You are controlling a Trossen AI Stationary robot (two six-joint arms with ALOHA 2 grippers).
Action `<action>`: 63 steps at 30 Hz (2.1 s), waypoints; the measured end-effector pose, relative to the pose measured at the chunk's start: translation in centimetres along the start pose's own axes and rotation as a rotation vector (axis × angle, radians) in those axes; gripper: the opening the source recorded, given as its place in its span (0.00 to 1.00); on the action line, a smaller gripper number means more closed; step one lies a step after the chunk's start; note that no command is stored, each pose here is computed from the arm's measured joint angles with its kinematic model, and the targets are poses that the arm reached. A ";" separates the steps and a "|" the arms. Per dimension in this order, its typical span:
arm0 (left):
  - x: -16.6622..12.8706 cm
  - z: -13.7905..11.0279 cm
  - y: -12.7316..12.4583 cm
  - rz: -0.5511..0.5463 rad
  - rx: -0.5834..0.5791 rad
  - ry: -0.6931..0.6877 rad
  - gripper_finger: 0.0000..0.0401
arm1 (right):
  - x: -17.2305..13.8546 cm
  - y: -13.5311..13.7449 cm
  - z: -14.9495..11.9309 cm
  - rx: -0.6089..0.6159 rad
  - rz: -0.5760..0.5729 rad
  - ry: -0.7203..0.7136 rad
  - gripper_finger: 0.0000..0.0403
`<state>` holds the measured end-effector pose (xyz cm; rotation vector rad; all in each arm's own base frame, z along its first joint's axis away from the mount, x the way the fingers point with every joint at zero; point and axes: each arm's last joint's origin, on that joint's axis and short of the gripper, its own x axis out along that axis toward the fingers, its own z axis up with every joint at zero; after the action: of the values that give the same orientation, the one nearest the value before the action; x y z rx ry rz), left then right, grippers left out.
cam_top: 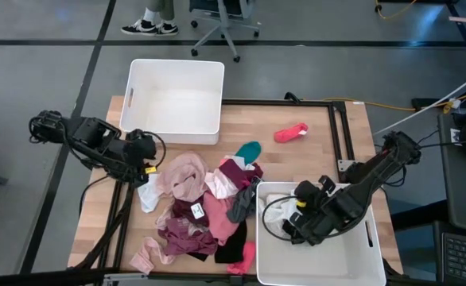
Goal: Sort clothes
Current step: Put the white sock into the bottom white bin
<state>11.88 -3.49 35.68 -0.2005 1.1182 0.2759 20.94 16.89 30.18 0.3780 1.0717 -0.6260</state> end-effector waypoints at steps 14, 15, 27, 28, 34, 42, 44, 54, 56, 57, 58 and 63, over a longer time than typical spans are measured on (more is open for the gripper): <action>8.8 -4.5 -0.4 0.110 -0.211 0.446 0.41 | 0.0 -0.1 0.2 -0.023 -0.016 -0.085 0.66; 9.5 -4.7 -0.5 0.100 -0.230 0.458 0.41 | 0.0 -0.1 0.3 -0.025 -0.017 -0.087 0.66; 15.3 -4.5 -2.8 0.076 -0.229 0.549 0.41 | -0.1 -0.1 0.5 -0.050 -0.029 -0.157 0.66; 15.8 -4.5 -3.0 0.085 -0.220 0.560 0.41 | -0.1 -0.1 0.5 -0.050 -0.029 -0.158 0.66; 18.3 -4.7 -3.6 0.202 -0.154 0.688 0.41 | -0.1 -0.1 0.5 -0.051 -0.030 -0.166 0.66; 20.2 -4.7 -4.8 0.144 -0.087 0.708 0.41 | -0.1 -0.1 0.5 -0.075 -0.033 -0.169 0.66; 20.8 -4.9 -4.8 0.151 -0.088 0.707 0.41 | -0.1 -0.1 0.5 -0.077 -0.036 -0.184 0.66; 22.4 -7.4 -4.3 0.074 -0.063 0.802 0.34 | -0.1 0.1 0.6 -0.114 -0.028 -0.201 0.66; 22.2 -7.3 -4.3 0.067 -0.039 0.806 0.26 | -0.1 0.1 0.6 -0.117 -0.028 -0.200 0.66; 22.1 -7.3 -4.3 0.064 -0.023 0.807 0.22 | -0.1 0.1 0.6 -0.117 -0.027 -0.199 0.66; 22.0 -7.1 -4.3 0.060 -0.010 0.805 0.17 | -0.1 0.1 0.6 -0.117 -0.026 -0.193 0.66; 21.1 -6.1 -4.8 0.027 0.063 0.805 0.03 | 0.0 0.2 0.3 -0.115 0.002 -0.086 0.66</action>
<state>16.86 -7.40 14.13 -0.2489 1.9252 0.1824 21.24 16.87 30.32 0.2499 1.0196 -0.5706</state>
